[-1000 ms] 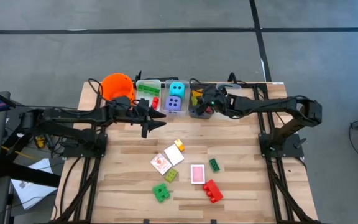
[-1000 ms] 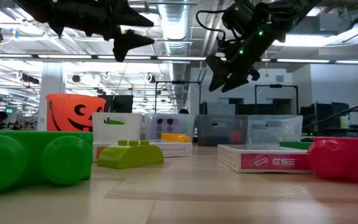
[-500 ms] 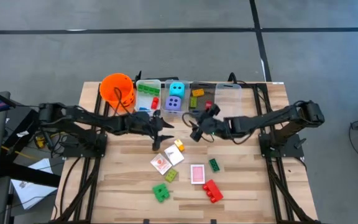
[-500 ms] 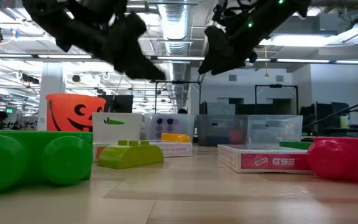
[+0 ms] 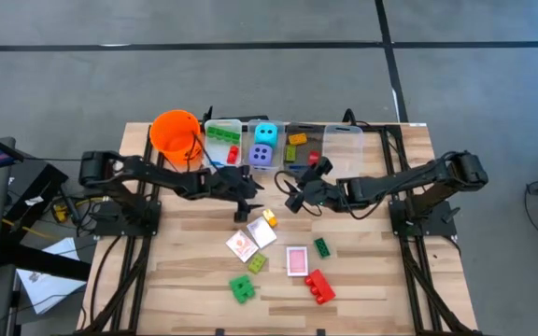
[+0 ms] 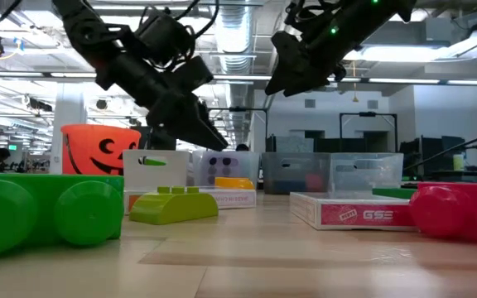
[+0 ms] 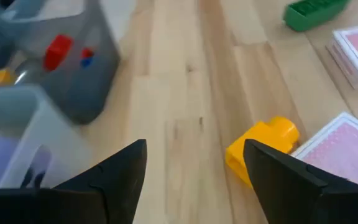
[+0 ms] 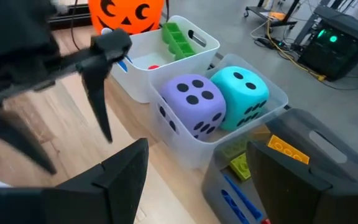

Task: Pick & Place Toys
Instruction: Put the yellow game piece into the white bin

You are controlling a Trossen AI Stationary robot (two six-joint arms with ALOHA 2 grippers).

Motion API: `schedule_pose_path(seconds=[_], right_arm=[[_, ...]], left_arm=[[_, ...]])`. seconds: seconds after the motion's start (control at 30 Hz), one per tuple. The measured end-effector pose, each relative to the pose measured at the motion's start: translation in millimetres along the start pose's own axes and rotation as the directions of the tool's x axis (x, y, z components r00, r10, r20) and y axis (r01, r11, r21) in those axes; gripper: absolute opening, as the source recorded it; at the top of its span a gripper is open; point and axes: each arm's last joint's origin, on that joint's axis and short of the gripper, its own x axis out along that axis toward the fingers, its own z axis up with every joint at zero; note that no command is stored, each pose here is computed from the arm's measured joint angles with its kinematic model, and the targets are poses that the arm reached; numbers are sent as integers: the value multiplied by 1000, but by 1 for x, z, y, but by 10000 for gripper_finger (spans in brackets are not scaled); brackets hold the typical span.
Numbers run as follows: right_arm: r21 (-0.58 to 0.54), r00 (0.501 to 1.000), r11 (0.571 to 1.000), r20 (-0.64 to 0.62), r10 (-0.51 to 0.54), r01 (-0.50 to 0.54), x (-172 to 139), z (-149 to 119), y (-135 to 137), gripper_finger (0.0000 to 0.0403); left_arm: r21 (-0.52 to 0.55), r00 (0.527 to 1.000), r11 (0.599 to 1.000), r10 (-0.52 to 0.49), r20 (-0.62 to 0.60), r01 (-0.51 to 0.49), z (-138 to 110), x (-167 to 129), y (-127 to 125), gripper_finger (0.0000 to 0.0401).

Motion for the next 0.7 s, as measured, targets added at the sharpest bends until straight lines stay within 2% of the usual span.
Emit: schedule_pose_path(seconds=[0.23,0.4,0.7], right_arm=[[20,1000,1000,-4,-1,1,0,0,0,265],[15,1000,1000,-8,-1,1,0,-1,0,265],[21,1000,1000,-30,-6,7,0,-4,-1,265]], left_arm=[[142,999,990,-19,-33,24,2,25,-1,266],[212,998,977,8,-66,7,0,39,0,266],[207,995,977,-27,-99,48,-1,39,-2,266]])
